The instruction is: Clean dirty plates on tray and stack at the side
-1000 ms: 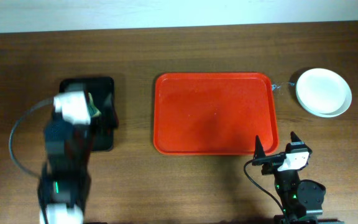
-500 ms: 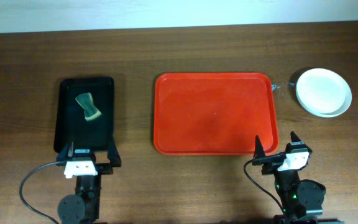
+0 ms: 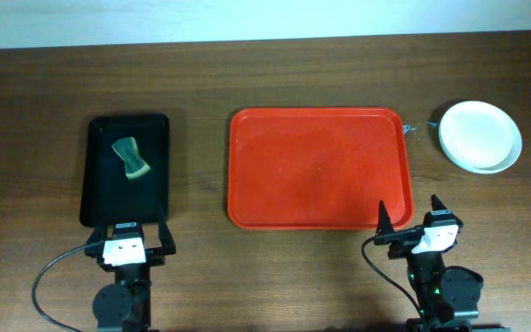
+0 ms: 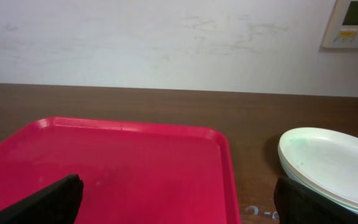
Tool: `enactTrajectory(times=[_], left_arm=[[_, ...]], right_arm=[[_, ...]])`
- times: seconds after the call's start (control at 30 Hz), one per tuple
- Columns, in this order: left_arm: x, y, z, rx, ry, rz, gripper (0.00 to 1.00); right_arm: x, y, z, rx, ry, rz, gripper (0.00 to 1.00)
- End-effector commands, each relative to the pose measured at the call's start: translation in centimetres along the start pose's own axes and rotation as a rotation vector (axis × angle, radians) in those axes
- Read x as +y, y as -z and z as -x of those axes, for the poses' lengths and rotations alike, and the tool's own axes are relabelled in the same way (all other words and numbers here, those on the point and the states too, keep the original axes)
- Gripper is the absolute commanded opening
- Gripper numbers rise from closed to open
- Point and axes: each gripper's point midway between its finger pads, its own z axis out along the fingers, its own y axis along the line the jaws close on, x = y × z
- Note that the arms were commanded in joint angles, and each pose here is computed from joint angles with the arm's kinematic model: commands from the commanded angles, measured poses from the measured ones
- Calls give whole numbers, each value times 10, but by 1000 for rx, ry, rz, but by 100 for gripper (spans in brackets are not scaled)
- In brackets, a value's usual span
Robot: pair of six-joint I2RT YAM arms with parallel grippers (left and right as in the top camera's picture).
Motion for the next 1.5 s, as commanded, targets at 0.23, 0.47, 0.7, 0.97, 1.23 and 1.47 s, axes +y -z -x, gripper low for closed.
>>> enactTrajectory(times=[0.23,0.47,0.7,0.97,1.23,1.47], left_arm=[[4,0,-1,2,57,23,99],[3,0,-1,1,93,18,99],[3,0,0,-2,93,16,99],[3,0,0,-2,93,16,99],[3,0,0,-2,93,16,99],[3,0,0,-2,93,16,99]], right_arm=[[1,0,-3,3,7,2,99],[1,0,-3,3,7,2,99],[1,0,-3,3,7,2,99],[1,0,-3,3,7,2,99],[1,0,-3,3,7,2,99],[1,0,-3,3,7,2,99]])
